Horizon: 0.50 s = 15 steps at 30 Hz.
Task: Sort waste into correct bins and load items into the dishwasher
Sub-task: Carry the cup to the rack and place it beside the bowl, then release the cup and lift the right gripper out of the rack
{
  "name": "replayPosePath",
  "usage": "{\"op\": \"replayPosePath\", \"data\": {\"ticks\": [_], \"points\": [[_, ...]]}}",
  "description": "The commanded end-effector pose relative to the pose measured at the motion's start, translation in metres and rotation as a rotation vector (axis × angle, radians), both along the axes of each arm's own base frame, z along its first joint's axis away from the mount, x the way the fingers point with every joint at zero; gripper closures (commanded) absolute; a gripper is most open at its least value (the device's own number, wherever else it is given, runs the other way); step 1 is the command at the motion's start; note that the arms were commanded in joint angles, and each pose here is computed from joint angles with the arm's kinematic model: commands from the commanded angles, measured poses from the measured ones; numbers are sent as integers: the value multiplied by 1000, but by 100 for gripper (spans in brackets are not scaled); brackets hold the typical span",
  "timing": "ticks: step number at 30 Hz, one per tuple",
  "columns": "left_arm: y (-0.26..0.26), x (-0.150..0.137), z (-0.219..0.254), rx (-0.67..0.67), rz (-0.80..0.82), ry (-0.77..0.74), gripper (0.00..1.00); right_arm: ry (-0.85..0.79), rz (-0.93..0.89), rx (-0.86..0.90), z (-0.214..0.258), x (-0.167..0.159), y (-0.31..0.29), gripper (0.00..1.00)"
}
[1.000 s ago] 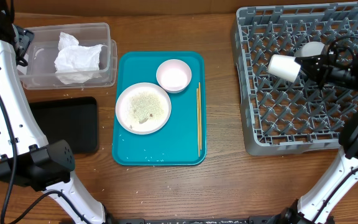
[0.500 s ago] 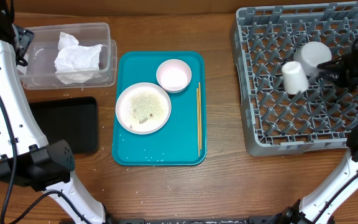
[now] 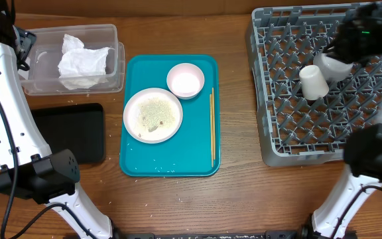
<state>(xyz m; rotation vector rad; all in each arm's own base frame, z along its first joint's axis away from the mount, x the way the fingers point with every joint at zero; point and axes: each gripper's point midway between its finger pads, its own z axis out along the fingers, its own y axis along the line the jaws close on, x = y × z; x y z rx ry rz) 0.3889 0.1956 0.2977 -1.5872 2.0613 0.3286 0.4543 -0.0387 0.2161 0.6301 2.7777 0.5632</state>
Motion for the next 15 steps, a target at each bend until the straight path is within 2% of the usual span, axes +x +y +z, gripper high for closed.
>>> {"op": "replayPosePath", "data": {"ticks": [1,9,15], "points": [[1,2,-3,12,9,10,0,115,-116,-288,-30,-3,-19,96],[1,1,-3,11,10,10,0,168,-104,-327,-78,-1,-9,96],[1,1,-3,11,9,10,0,184,-114,-380,-94,-2,-18,96]]}}
